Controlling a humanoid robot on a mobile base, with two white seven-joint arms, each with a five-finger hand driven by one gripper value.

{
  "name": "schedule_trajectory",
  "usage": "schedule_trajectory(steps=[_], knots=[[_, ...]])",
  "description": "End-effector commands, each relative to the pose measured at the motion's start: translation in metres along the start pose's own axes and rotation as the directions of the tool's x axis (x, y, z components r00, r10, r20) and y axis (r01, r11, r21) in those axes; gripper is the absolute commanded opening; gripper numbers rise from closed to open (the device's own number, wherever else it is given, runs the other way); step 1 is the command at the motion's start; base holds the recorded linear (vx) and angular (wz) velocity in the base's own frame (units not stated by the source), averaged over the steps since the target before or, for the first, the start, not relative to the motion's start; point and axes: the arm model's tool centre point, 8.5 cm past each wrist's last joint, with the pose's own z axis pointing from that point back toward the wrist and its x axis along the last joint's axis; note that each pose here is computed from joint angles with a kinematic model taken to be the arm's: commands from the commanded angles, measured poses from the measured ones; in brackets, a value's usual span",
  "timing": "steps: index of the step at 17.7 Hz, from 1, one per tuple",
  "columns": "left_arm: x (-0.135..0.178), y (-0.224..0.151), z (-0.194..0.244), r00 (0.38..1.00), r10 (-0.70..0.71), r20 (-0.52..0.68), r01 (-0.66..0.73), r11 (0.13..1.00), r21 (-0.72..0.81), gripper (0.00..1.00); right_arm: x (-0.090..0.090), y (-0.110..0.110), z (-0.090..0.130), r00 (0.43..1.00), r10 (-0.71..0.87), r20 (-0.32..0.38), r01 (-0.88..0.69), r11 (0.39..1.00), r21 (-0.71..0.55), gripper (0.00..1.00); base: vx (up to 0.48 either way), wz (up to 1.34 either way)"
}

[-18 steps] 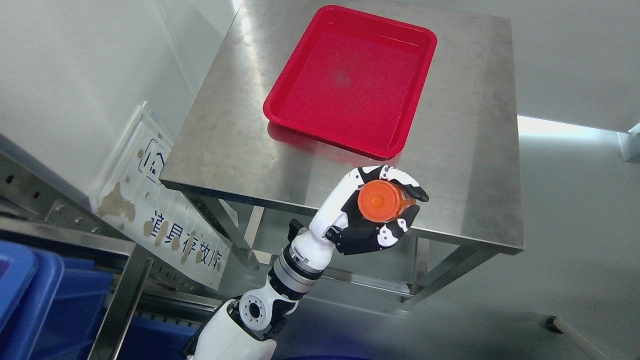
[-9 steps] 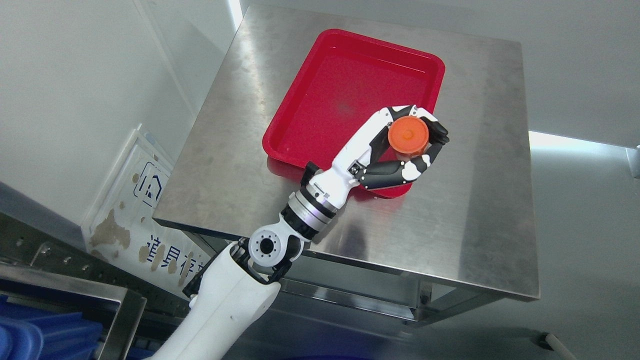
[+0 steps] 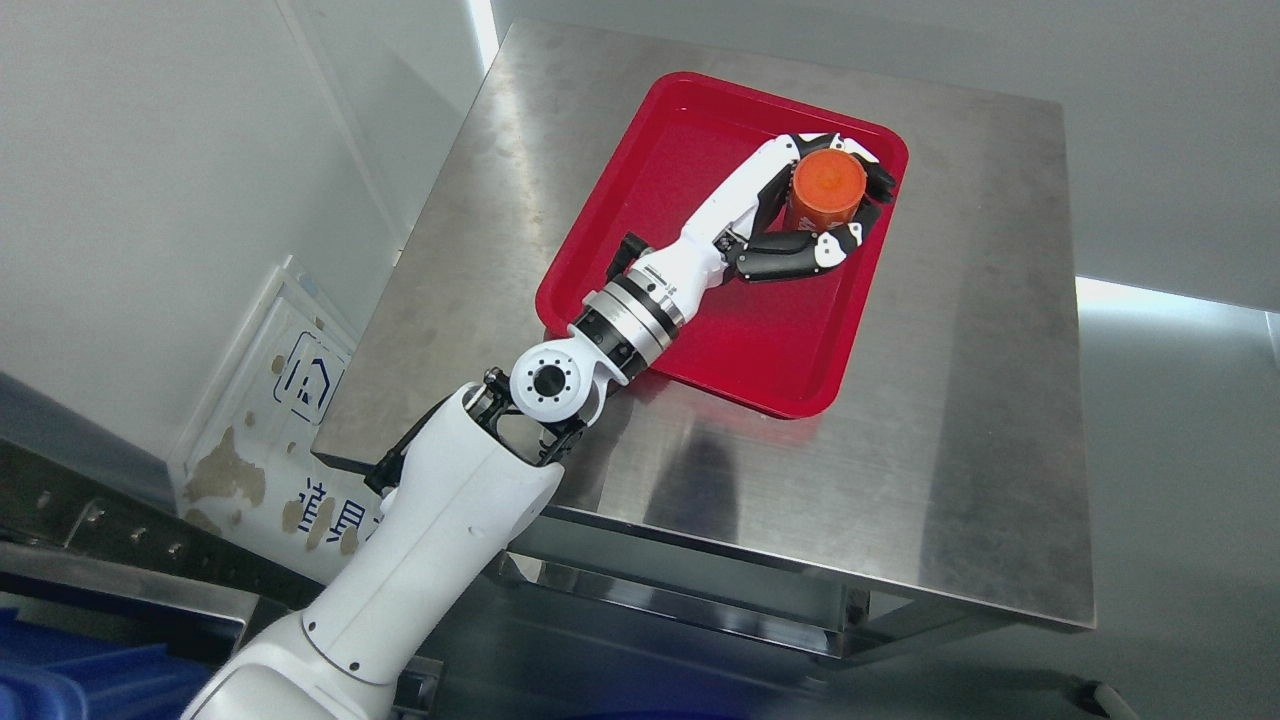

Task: Grab orange capacitor from left shelf to right desk
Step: 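Move the left hand over the red tray on the table, then open the left hand to release the capacitor into the red tray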

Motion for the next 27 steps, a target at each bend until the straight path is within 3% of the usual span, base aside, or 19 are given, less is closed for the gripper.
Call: schedule_trajectory(steps=[1, 9, 10, 13, 17, 21, 24, 27], knots=[[-0.039, 0.025, -0.005, 0.989, -0.031, -0.147, 0.035, 0.999, 0.019, 0.08, -0.008, -0.011, -0.001, 1.000, -0.005, -0.005, 0.005, 1.000, -0.017, 1.00, 0.000, 0.00], [-0.053, 0.028, 0.008, 0.985, 0.011, -0.169, -0.003, 0.999, 0.052, 0.15, -0.008, -0.011, -0.001, 1.000, -0.005, -0.005, 0.005, 1.000, -0.017, 1.00, 0.000, 0.00], [-0.053, 0.028, 0.008, 0.986, 0.013, -0.166, -0.005, 0.999, 0.052, 0.19, -0.008, -0.011, -0.001, 1.000, -0.005, -0.005, 0.005, 1.000, -0.017, 1.00, 0.000, 0.00], [-0.052, 0.029, 0.008, 0.986, 0.014, -0.164, -0.007, 0.999, 0.048, 0.49, -0.008, -0.011, -0.001, 1.000, -0.005, -0.005, 0.005, 1.000, -0.017, 1.00, 0.000, 0.00], [-0.040, 0.042, 0.007, 0.991, 0.016, -0.131, -0.005, 0.997, 0.079, 0.67, -0.008, -0.011, -0.001, 1.000, -0.005, -0.005, 0.005, 1.000, -0.017, 1.00, 0.000, 0.00], [-0.012, 0.053, 0.005, 0.999, 0.005, -0.053, 0.001, 0.994, 0.106, 0.96, -0.008, -0.011, -0.001, 1.000, -0.005, -0.005, 0.005, 1.000, -0.017, 1.00, 0.000, 0.00], [0.027, 0.081, 0.011, 0.995, -0.026, 0.091, 0.009, 0.983, 0.183, 1.00, -0.008, -0.011, -0.001, 1.000, -0.005, -0.005, 0.005, 1.000, -0.017, 1.00, 0.000, 0.00], [0.030, 0.114, 0.037, 0.985, -0.041, 0.166, -0.011, 0.953, 0.302, 1.00, -0.008, -0.011, -0.001, 1.000, -0.005, -0.005, 0.005, 1.000, -0.017, 1.00, 0.000, 0.00]])
